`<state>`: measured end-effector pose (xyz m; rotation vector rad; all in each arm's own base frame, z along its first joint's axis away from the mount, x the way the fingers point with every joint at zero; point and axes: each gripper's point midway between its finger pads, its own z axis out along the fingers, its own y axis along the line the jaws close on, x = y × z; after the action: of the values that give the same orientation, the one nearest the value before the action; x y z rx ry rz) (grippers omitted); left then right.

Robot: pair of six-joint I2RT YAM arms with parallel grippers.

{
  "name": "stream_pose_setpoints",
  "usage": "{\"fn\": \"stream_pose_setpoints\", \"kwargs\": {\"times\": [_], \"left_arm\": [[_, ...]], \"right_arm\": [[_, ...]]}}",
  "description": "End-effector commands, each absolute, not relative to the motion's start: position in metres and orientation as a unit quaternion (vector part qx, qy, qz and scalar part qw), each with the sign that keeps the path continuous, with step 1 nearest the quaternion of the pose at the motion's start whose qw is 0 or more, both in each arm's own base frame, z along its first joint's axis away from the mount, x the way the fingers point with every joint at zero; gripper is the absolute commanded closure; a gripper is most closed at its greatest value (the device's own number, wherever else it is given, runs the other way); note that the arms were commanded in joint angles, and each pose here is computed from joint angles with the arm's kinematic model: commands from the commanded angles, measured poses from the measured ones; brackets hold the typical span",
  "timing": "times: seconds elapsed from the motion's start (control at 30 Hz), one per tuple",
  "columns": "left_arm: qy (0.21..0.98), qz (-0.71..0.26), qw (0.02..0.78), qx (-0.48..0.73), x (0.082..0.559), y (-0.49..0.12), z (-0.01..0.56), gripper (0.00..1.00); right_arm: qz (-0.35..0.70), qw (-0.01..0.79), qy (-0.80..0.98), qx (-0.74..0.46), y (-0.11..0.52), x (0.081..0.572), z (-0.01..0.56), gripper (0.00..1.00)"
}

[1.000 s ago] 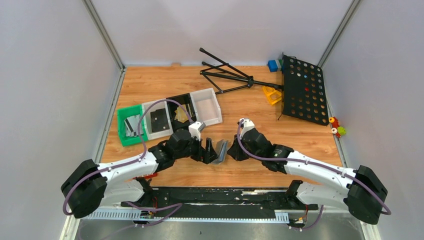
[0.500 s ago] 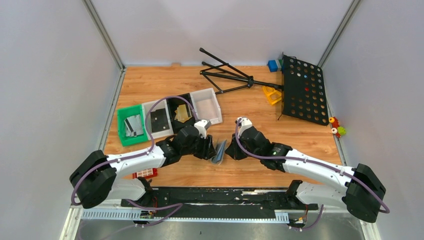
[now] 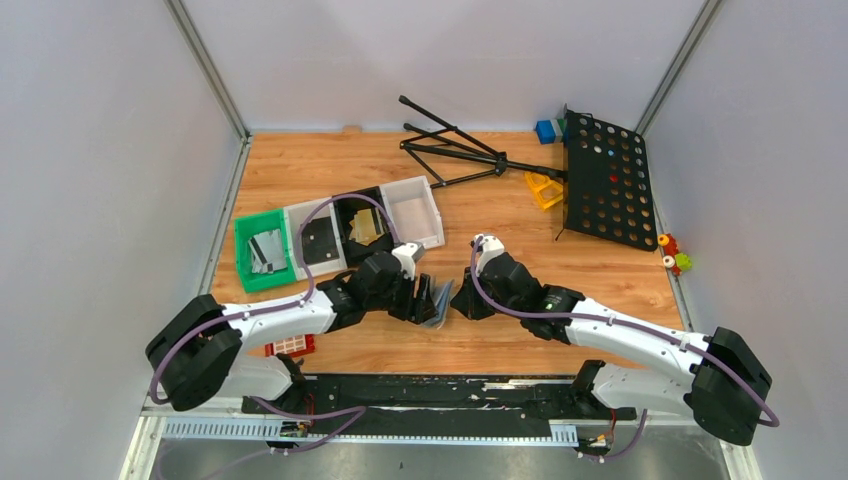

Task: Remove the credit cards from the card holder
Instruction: Open the card holder at the center of the board.

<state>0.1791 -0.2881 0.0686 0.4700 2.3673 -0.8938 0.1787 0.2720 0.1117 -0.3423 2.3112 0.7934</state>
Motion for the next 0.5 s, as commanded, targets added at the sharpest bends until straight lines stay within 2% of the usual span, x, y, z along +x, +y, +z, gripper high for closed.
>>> {"fn": "stream_pose_setpoints", "kwargs": {"times": [0.0, 0.13, 0.33, 0.47], "left_arm": [[0.881, -0.331, 0.287, 0.176, 0.187, -0.296, 0.076, 0.36], [0.884, -0.327, 0.286, 0.170, 0.187, -0.294, 0.075, 0.42], [0.874, -0.357, 0.286, 0.166, 0.183, -0.300, 0.087, 0.32], [0.873, -0.362, 0.286, 0.157, 0.185, -0.298, 0.089, 0.32]], "right_arm": [[0.323, 0.351, 0.868, -0.135, 0.281, 0.186, 0.131, 1.00], [0.321, 0.351, 0.870, -0.133, 0.279, 0.185, 0.130, 1.00], [0.316, 0.349, 0.872, -0.131, 0.277, 0.185, 0.126, 1.00], [0.316, 0.349, 0.873, -0.131, 0.277, 0.185, 0.126, 1.00]]}}
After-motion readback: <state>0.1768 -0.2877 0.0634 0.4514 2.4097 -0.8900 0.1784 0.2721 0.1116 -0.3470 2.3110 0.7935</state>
